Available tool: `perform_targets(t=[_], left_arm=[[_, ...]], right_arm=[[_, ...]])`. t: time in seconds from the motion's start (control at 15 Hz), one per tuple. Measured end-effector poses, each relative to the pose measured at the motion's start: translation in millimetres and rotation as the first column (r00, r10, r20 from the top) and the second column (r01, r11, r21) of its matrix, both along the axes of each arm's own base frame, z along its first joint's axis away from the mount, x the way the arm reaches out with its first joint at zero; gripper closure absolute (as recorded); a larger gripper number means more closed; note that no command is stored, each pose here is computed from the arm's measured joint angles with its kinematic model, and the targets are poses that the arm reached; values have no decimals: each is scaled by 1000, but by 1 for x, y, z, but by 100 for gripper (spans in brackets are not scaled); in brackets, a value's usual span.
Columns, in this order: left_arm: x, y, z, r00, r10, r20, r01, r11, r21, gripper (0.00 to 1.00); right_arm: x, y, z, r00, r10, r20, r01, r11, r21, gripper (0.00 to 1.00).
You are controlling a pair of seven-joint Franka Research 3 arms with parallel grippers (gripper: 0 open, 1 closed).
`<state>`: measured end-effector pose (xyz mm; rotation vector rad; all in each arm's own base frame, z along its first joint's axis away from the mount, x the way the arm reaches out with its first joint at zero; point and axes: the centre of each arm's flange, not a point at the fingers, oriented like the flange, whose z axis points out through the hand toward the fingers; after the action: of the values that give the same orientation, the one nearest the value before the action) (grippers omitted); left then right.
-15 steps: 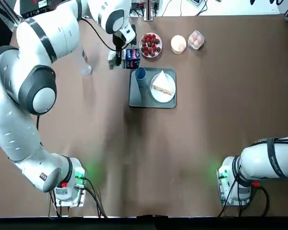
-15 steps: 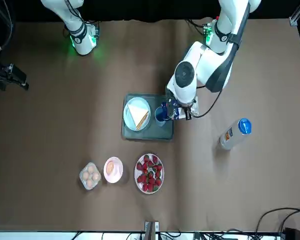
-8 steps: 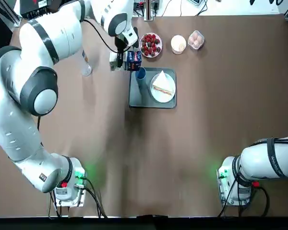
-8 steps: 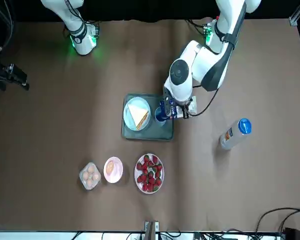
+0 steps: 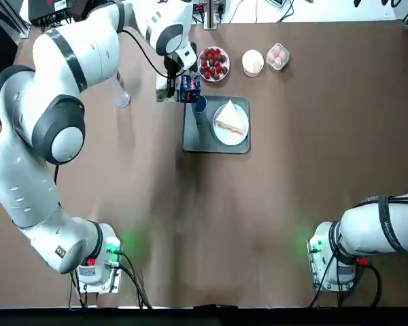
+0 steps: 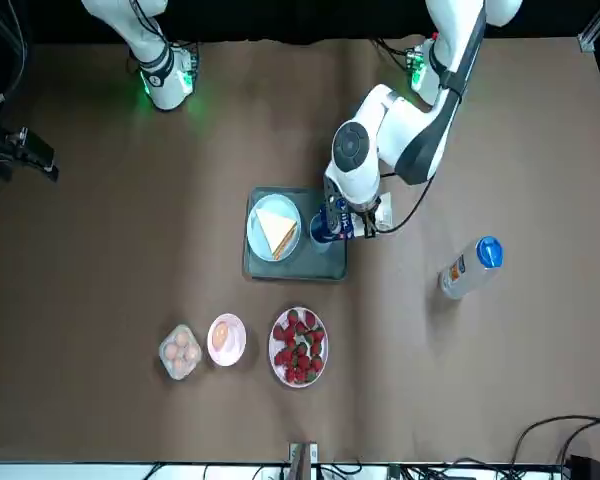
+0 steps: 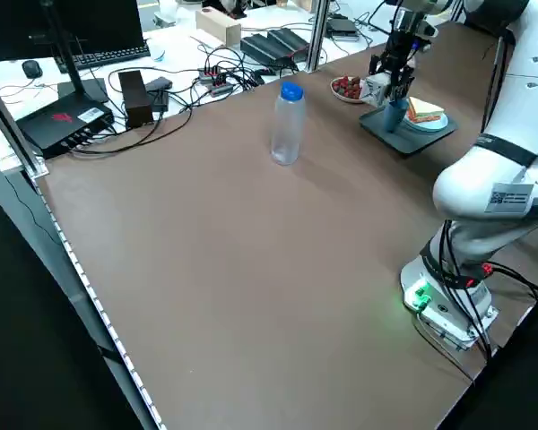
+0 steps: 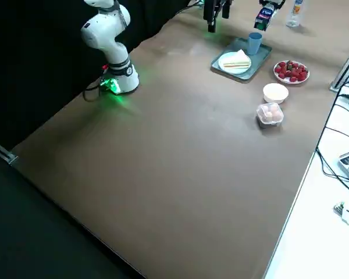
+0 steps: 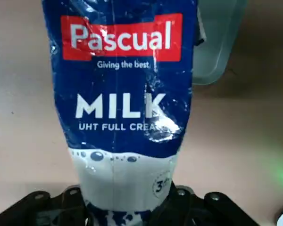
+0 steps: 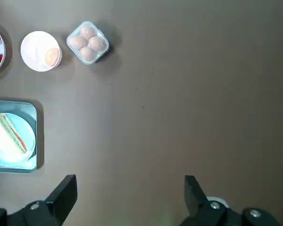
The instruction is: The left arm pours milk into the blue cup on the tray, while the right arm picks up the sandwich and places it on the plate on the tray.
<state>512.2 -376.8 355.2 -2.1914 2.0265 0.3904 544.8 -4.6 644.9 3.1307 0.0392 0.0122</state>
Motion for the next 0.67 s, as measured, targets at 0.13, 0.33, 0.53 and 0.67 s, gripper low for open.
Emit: perform_targets(t=[0.13, 0.33, 0.53, 0.67], left_arm=[[-1, -2, -2, 1000, -1, 1, 1, 1000, 6, 50], [-1, -2, -5, 1000, 3, 12, -4, 1000, 23, 49], [-1, -2, -8, 1000, 4, 9, -4, 1000, 27, 49], [-1, -2, -7, 1000, 4, 11, -4, 1000, 26, 49]], right_arm=[[0, 0, 0, 1000, 0, 0, 0, 1000, 0, 0], [0, 0, 0, 1000, 0, 1, 0, 1000, 0, 0], [0, 5, 0, 1000, 8, 1, -8, 1000, 0, 0], [0, 5, 1, 1000, 9, 2, -9, 1000, 0, 0]])
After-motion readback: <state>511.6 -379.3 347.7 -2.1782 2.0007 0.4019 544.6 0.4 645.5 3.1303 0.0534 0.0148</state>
